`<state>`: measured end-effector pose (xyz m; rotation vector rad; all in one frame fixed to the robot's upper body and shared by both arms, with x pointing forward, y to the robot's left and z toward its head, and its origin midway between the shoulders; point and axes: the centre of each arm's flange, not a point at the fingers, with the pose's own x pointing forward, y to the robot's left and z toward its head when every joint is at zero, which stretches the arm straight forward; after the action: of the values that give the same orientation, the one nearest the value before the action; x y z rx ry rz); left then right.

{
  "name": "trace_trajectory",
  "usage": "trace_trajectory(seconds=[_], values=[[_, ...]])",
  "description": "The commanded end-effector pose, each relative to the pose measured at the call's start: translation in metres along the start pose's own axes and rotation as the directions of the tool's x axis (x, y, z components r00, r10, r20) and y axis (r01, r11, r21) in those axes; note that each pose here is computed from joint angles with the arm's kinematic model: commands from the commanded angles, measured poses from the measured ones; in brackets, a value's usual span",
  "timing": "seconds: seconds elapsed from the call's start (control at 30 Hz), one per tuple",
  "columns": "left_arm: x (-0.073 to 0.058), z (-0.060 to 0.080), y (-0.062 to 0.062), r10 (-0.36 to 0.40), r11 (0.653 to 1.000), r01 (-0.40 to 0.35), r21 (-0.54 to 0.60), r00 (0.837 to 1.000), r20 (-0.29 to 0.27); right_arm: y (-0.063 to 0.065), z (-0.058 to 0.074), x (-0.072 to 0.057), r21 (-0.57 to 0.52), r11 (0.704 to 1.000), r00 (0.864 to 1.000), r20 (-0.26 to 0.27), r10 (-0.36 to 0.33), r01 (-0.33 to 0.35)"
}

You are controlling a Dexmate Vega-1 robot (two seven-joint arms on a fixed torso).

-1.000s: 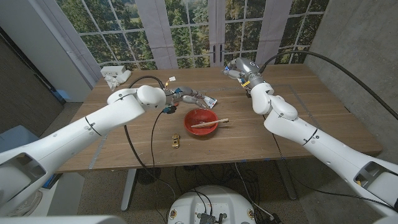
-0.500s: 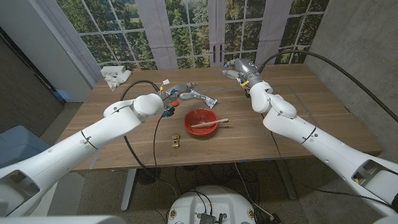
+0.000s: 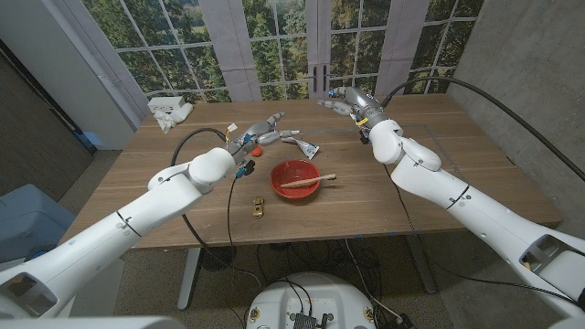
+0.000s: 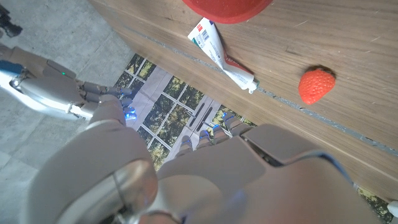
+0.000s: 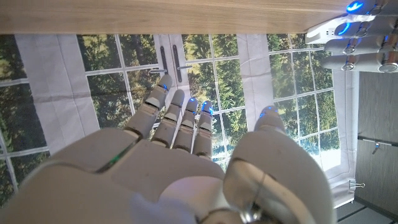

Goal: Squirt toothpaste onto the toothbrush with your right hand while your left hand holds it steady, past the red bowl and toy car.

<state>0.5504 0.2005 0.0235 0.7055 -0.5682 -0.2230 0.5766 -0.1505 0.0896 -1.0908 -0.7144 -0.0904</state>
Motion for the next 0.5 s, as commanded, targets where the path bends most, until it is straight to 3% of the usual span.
trace_trajectory(seconds=[0.03, 0.27, 0.5], values=[[-0.009, -0.016, 0.001, 0.064, 0.991, -0.053, -0.121, 0.995, 0.082, 0.001, -0.010, 0.000, 0.158, 0.987, 0.998, 0.068, 0.016, -0.026], [-0.013, -0.025, 0.003, 0.087, 0.980, -0.070, -0.189, 0.993, 0.081, 0.000, -0.020, 0.000, 0.295, 0.955, 0.992, 0.125, -0.030, -0.008], [-0.015, -0.031, 0.004, 0.142, 0.961, -0.112, -0.253, 0.984, 0.105, 0.003, -0.029, -0.001, 0.401, 0.916, 0.989, 0.134, -0.058, -0.001]])
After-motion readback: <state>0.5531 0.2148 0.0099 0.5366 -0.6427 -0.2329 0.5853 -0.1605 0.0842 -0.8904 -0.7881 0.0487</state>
